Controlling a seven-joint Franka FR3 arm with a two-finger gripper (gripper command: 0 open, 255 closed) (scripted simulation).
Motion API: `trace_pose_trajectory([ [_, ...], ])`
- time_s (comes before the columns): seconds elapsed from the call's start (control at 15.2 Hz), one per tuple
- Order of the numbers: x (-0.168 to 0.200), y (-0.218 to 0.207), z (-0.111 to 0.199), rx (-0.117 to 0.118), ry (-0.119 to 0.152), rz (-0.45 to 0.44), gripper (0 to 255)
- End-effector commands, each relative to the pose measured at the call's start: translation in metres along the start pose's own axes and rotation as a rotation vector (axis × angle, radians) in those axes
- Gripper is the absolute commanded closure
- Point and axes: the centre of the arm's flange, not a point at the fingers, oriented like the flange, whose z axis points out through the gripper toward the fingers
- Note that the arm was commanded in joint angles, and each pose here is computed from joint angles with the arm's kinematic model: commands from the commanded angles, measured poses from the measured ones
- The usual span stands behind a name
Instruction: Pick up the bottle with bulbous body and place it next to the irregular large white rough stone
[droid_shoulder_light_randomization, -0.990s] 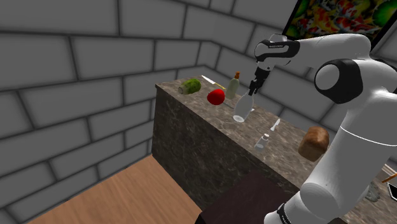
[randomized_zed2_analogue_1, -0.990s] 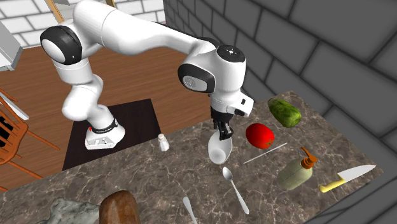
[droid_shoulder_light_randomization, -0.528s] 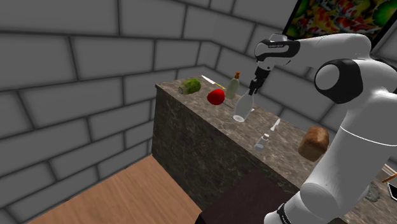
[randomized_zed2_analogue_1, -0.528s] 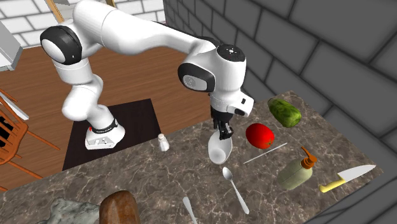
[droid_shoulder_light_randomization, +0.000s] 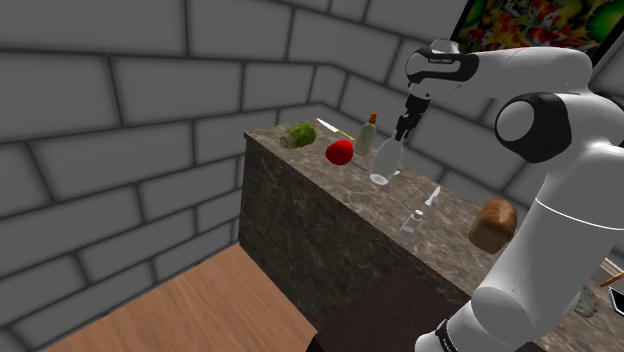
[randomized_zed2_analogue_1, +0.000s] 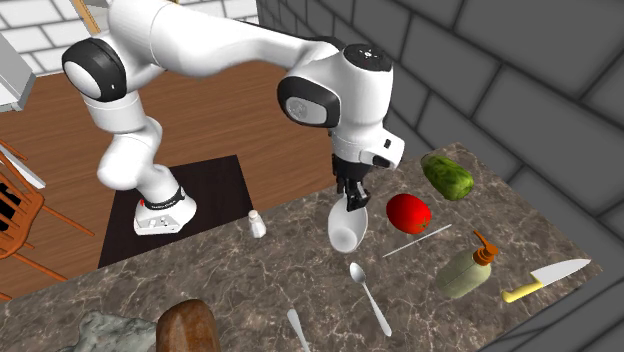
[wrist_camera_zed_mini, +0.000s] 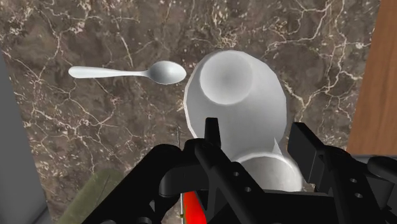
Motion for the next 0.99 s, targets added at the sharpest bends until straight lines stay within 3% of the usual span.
trace_pose_trajectory([
  [0.0,0.0,0.0,-0.01,0.0,0.0,0.0,255],
  [0.92,0.0,0.001,-0.084,0.0,0.0,0.0,255],
])
